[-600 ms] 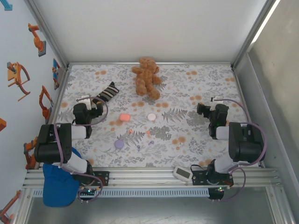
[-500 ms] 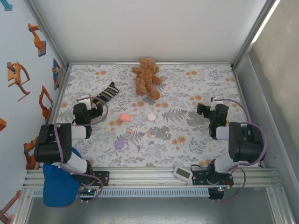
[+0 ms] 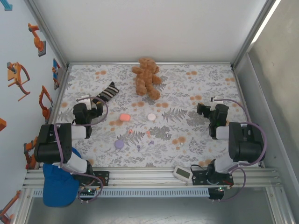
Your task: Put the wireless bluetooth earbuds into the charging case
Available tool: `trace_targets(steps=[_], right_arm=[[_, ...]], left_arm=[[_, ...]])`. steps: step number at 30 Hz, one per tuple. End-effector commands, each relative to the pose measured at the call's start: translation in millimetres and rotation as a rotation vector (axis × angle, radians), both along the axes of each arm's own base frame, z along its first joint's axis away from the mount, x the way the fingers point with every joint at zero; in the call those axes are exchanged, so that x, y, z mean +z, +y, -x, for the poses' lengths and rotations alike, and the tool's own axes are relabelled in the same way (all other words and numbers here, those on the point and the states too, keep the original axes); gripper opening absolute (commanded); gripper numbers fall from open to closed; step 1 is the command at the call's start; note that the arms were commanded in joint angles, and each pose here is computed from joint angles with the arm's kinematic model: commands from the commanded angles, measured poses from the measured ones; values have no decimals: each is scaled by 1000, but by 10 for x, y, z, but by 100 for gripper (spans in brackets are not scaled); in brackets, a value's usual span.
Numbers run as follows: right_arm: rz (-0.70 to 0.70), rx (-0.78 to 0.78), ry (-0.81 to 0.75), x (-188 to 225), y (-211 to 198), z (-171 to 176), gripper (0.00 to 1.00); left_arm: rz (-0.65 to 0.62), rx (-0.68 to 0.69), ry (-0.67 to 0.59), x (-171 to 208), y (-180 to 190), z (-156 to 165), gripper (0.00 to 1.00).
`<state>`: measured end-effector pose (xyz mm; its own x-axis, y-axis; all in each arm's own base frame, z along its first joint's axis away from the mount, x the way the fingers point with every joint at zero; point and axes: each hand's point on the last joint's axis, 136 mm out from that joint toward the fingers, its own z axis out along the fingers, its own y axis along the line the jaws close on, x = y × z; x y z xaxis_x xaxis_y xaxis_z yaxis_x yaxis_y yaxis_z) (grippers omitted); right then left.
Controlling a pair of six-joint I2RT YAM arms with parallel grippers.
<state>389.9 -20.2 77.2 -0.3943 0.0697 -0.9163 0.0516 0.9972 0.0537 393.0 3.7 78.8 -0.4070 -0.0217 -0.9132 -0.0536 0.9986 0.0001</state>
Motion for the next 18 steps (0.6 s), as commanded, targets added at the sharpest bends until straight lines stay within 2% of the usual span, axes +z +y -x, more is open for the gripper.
trace_targets(steps=[1, 18], right_arm=[[20, -7, -33, 116, -12, -63, 100], [18, 10, -39, 175, 16, -59, 99]], left_arm=[[6, -4, -8, 46, -25, -37, 96], [7, -30, -18, 128, -66, -22, 96]])
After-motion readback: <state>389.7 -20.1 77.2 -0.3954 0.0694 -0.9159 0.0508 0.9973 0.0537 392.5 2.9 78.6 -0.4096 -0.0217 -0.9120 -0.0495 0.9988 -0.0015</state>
